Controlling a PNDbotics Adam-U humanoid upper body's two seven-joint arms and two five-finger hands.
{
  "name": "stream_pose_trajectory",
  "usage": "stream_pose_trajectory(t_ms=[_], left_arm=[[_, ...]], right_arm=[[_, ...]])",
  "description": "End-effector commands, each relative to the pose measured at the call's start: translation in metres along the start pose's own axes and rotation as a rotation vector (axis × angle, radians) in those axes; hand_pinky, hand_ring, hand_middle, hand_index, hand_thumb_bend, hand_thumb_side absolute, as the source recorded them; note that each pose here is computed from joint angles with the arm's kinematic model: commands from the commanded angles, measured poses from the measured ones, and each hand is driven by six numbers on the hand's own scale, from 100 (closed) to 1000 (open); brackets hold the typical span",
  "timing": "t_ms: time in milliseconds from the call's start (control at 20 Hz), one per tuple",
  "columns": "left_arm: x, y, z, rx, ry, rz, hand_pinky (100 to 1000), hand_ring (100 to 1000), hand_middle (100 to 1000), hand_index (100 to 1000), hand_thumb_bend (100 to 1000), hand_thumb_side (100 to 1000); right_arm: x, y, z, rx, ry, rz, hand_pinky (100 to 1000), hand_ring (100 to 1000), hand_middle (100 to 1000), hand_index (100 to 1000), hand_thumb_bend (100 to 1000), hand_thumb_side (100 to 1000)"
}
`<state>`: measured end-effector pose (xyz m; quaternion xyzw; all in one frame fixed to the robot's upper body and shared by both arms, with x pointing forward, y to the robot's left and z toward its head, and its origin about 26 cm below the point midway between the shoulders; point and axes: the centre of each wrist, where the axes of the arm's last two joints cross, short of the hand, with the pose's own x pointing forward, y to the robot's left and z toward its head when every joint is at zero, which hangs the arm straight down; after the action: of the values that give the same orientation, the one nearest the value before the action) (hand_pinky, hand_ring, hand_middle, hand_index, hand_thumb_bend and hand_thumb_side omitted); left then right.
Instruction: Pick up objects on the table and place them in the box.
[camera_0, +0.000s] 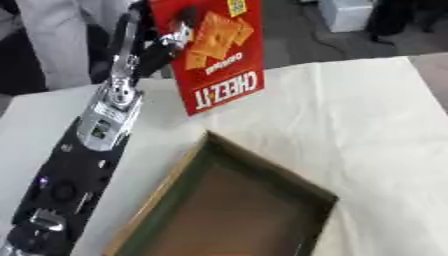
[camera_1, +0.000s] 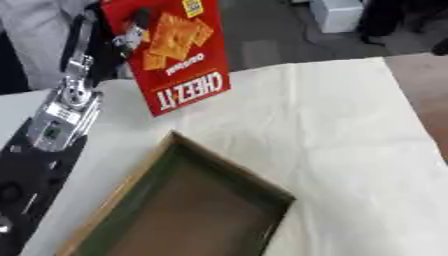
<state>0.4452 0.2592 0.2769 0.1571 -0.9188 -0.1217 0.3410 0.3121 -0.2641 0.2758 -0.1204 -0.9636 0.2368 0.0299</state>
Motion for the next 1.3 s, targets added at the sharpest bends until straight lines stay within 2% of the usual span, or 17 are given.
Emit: stream_pose_trajectory(t_ms=[50, 250, 450, 850, 1100, 1300], left_arm=[[0.01, 0.029, -0.011, -0.051, -0.024, 0.016, 100, 100, 194, 190, 100, 530], [0.013, 0.05, -0.008, -0.101, 0.005, 0.082, 100, 100, 202, 192, 100, 506], [0.023, 0.059, 0.001, -0.168, 0.06, 0.163, 100, 100, 218, 196, 100, 465], [0.083, 0.051, 0.017, -0.315, 0.055, 0.332, 100, 100, 225, 198, 100, 449], [0.116, 0.034, 0.027, -0.392, 0.056, 0.417, 100, 100, 230, 200, 100, 441], [0.131, 0.018, 0.035, -0.476, 0.054, 0.432, 100, 100, 236, 200, 100, 423]], right_arm=[[0.003, -0.004, -0.003, 0.01, -0.012, 0.009, 515, 719, 811, 794, 100, 615], [0.003, -0.004, -0.001, 0.018, 0.001, 0.011, 515, 719, 811, 795, 100, 615], [0.003, -0.005, 0.001, 0.022, 0.011, 0.012, 514, 719, 812, 795, 100, 614], [0.003, -0.005, 0.004, 0.025, 0.029, 0.016, 514, 720, 812, 795, 100, 614], [0.002, -0.005, 0.006, 0.024, 0.046, 0.012, 514, 720, 813, 796, 100, 613], [0.002, -0.006, 0.006, 0.021, 0.055, 0.01, 514, 721, 813, 796, 100, 613]])
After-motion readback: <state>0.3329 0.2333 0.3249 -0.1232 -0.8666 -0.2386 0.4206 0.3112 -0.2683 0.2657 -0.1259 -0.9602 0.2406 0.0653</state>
